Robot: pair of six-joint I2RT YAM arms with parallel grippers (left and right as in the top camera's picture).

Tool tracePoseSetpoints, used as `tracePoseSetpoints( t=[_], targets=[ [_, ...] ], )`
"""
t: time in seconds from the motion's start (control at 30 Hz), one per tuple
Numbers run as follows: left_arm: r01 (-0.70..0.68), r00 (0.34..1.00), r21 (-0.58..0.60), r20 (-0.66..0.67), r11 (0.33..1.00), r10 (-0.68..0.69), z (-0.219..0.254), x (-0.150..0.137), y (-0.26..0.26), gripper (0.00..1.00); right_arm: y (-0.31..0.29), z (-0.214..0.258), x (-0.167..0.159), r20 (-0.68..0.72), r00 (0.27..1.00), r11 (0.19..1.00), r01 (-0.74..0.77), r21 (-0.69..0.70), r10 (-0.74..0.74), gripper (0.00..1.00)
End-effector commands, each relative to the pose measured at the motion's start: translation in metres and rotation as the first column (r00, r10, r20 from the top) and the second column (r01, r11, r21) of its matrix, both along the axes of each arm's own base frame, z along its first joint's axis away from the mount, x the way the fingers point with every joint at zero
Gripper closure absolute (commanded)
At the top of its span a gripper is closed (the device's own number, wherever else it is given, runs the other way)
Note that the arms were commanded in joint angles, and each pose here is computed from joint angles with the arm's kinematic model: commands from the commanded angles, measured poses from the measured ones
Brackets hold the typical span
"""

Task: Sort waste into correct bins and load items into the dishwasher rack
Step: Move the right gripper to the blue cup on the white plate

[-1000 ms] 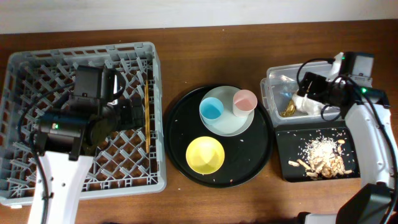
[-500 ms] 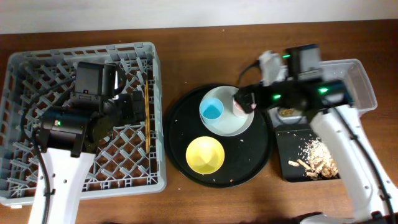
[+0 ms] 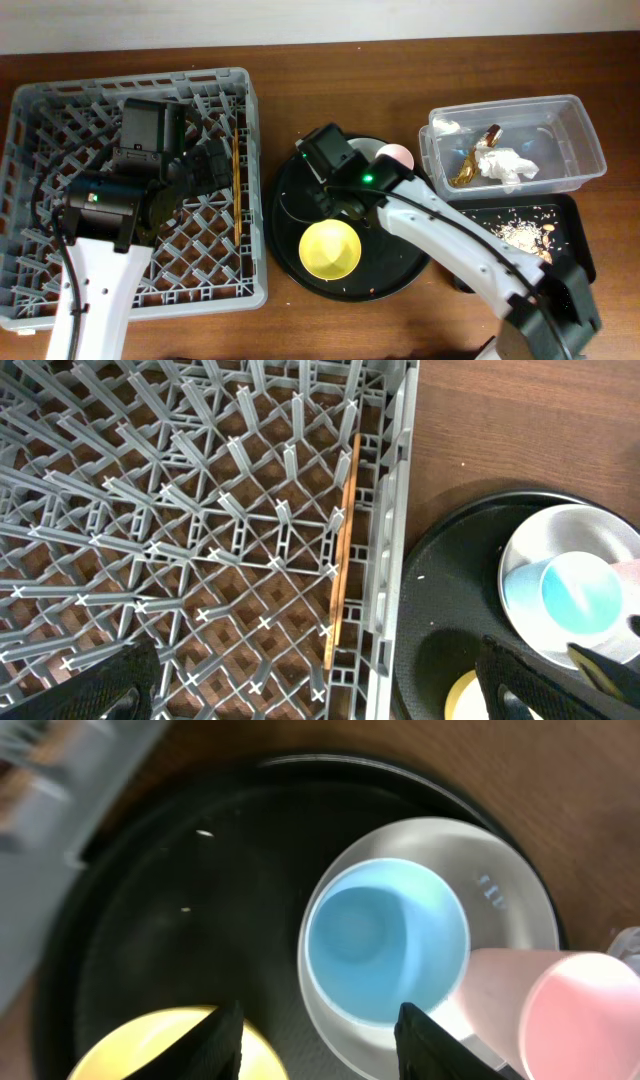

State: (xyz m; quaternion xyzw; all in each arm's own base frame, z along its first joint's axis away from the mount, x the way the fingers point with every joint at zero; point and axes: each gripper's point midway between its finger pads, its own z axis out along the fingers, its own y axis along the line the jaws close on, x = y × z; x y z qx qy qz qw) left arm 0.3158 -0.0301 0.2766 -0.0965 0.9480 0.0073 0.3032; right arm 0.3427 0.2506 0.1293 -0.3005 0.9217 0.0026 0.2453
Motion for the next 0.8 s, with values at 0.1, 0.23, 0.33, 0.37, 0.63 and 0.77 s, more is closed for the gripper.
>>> tracePoseSetpoints(
  t=[0.1, 0.23, 0.33, 0.37, 0.63, 0.77],
  targets=[
    [-0.021, 1.000, 0.007, 0.001, 1.000, 0.021, -0.001, 0.000, 0.003, 0.01, 0.003, -0.031, 0.014, -0.002, 1.000, 0.998, 0.027, -0.058, -0.028, 0.50],
    [-0.021, 1.000, 0.007, 0.001, 1.000, 0.021, -0.001, 0.000, 0.003, 0.01, 0.016, -0.046, 0.009, -0.059, 0.998, 1.000, -0.013, -0.015, 0.012, 0.51],
    [-0.021, 1.000, 0.007, 0.000, 1.000, 0.021, -0.001, 0.000, 0.003, 0.01, 0.016, -0.052, 0.009, -0.069, 0.998, 1.000, -0.012, -0.026, 0.010, 0.57],
    [-0.021, 1.000, 0.007, 0.000, 1.000, 0.021, -0.001, 0.000, 0.003, 0.01, 0.015, -0.056, 0.009, -0.076, 0.997, 0.999, -0.011, -0.032, 0.009, 0.64],
    [-0.025, 1.000, 0.012, 0.006, 1.000, 0.025, 0.000, 0.001, 0.004, 0.01, 0.018, -0.043, 0.012, -0.058, 0.998, 1.000, -0.012, -0.017, 0.011, 0.96],
    [0.016, 1.000, -0.007, 0.020, 1.000, -0.016, 0.004, 0.002, -0.002, 0.01, 0.022, 0.037, 0.016, 0.044, 0.999, 0.997, -0.015, 0.071, 0.012, 0.96]
  ],
)
